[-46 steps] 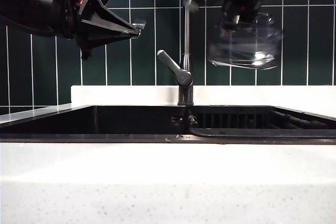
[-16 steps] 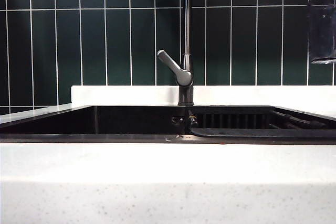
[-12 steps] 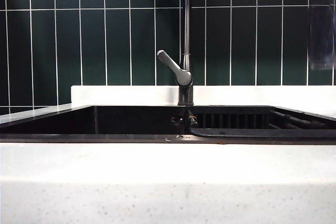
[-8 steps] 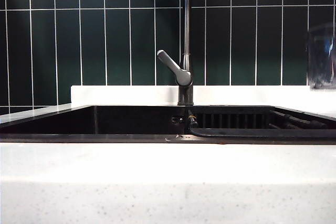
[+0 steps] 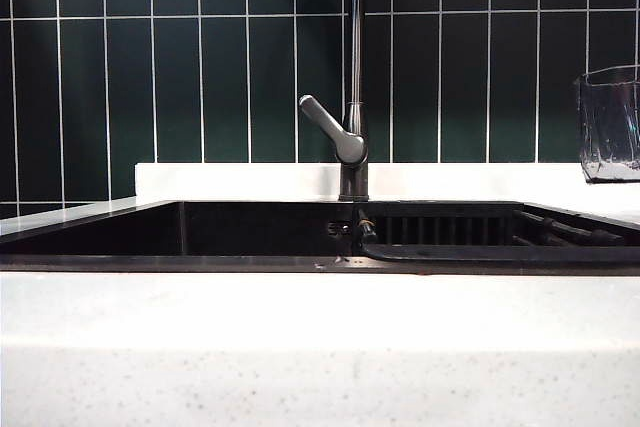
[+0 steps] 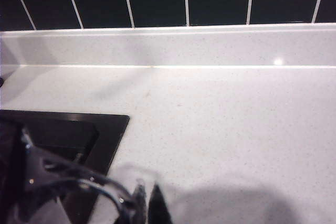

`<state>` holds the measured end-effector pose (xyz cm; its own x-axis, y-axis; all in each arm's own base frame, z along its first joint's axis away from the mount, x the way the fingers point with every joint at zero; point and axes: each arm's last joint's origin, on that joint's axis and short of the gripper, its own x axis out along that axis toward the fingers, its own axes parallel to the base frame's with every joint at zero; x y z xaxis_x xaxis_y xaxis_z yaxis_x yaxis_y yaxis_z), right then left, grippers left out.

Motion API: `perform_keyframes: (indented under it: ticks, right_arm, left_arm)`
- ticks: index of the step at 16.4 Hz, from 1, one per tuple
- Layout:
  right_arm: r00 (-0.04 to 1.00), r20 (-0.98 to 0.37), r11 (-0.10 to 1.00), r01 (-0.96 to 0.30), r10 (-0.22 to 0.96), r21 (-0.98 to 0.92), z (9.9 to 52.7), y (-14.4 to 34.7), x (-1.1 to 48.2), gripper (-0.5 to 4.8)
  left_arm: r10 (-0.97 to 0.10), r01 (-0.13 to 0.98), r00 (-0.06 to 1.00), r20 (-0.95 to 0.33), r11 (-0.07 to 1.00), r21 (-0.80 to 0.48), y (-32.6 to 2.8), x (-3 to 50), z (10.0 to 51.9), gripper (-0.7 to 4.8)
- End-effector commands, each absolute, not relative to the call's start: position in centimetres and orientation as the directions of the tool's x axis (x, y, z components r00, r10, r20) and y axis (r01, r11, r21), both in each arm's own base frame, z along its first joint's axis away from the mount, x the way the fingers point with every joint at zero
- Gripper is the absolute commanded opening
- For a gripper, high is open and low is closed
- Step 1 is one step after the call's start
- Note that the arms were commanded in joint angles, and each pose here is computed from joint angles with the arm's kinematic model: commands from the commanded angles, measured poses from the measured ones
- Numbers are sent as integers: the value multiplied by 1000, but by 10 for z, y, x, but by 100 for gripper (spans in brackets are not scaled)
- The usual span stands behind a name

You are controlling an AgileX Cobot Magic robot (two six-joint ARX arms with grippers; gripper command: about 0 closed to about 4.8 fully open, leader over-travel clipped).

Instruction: Pick up the mug next to the sink, go to the faucet to get some water, pour the water into the sink, and finally put the mug back to its place.

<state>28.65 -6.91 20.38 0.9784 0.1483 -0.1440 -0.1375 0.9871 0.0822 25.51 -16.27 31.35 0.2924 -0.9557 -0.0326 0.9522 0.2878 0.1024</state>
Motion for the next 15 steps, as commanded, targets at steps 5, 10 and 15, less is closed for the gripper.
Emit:
perform_keyframes:
  ticks: [5, 10, 15]
  right_arm:
    - [985, -100, 990, -143, 143, 7, 203, -71, 292, -5]
    - [989, -92, 993, -117, 119, 18, 199, -77, 294, -5]
    - [992, -85, 995, -91, 93, 37, 196, -83, 296, -5]
  left_arm:
    - [-961, 957, 274, -22, 270, 108, -163, 254, 315, -6]
    - [-966, 961, 257, -23, 253, 107, -163, 253, 315, -6]
    - [-966, 962, 257, -25, 253, 105, -163, 253, 315, -6]
